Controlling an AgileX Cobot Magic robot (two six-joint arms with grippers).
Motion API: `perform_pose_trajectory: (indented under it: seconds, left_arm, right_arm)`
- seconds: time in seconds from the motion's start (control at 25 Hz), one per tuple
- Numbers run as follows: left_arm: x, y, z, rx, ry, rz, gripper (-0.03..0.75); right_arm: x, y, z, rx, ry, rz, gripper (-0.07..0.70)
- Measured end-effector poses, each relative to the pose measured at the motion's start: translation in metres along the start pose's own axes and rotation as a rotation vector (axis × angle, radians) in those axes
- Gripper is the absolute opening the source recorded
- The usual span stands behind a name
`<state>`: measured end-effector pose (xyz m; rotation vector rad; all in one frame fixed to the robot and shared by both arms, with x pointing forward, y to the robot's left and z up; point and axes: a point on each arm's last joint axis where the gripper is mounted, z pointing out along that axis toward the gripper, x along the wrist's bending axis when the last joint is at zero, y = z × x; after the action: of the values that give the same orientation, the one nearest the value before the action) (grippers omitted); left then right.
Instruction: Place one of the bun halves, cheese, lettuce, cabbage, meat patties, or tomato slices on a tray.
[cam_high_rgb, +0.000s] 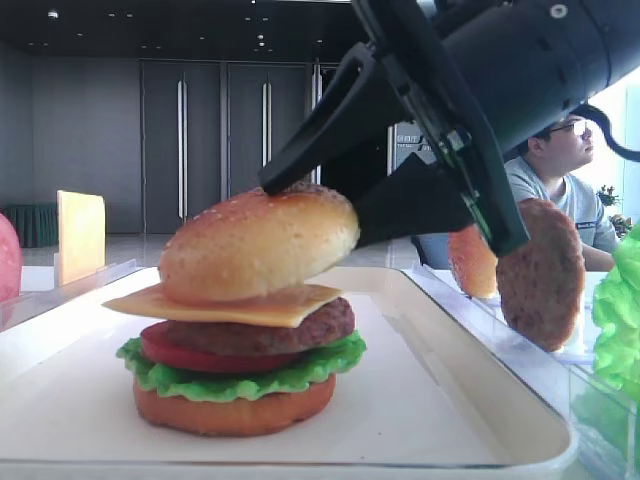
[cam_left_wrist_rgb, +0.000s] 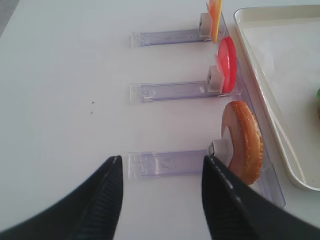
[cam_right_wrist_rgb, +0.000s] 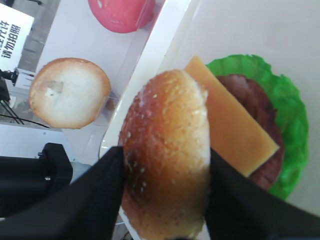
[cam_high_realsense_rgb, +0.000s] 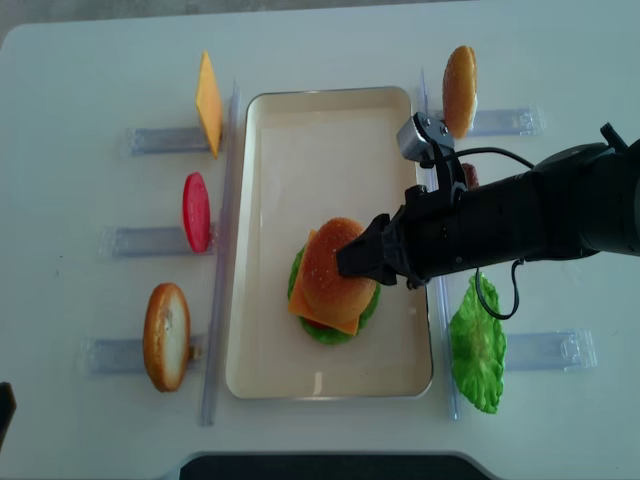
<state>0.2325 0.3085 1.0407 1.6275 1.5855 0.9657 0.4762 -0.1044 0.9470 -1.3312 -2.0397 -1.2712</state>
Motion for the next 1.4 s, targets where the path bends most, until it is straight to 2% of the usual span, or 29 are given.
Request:
perform_pose_trajectory:
  seconds: [0.12,0.32,0.56,0.64,0.72,0.84,0.92,0.96,1.08,1.16,1.24,1.32,1.4]
  left_arm:
    - [0.0,0.0,0.0,0.0,0.0,0.0,0.391]
    - [0.0,0.0,0.0,0.0,0.0,0.0,0.391]
    - [0.0,0.0,0.0,0.0,0.0,0.0,0.391]
    - [0.0,0.0,0.0,0.0,0.0,0.0,0.391]
    - [0.0,0.0,0.0,0.0,0.0,0.0,0.391]
    - [0.0,0.0,0.0,0.0,0.0,0.0,0.391]
    - [0.0,0.0,0.0,0.0,0.0,0.0,0.391]
    - [0.0,0.0,0.0,0.0,0.0,0.0,0.391]
    - [0.0,0.0,0.0,0.0,0.0,0.0,0.391]
    - [0.0,0.0,0.0,0.0,0.0,0.0,0.391]
    - [0.0,0.0,0.0,0.0,0.0,0.0,0.391]
    - [0.0,0.0,0.0,0.0,0.0,0.0,0.391]
    - [0.0,0.0,0.0,0.0,0.0,0.0,0.391]
  right_arm:
    - [-0.002,-0.001,-0.001,0.015,-0.037,-0.035,0.361]
    - [0.004,0.003,-0.014,-0.004,-0.12,-0.144,0.445]
    - [0.025,0.015,-0.042,-0.104,-0.198,-0.269,0.457]
    - [0.032,0.014,-0.052,-0.111,-0.232,-0.3,0.457]
    - [0.036,0.011,-0.063,-0.061,-0.279,-0.325,0.454]
    - [0.035,0.01,-0.087,0.027,-0.421,-0.279,0.435]
    - [0.032,0.013,-0.111,0.08,-0.554,-0.197,0.417]
    - [0.029,0.014,-0.124,0.112,-0.637,-0.184,0.406]
    - [0.026,0.013,-0.171,0.155,-0.867,-0.058,0.377]
    - [0.026,0.009,-0.204,0.145,-0.999,0.018,0.368]
    - [0.027,-0.001,-0.231,0.138,-1.094,0.102,0.364]
    - [0.029,-0.01,-0.254,0.09,-1.155,0.181,0.362]
    - [0.034,-0.016,-0.266,0.044,-1.18,0.217,0.362]
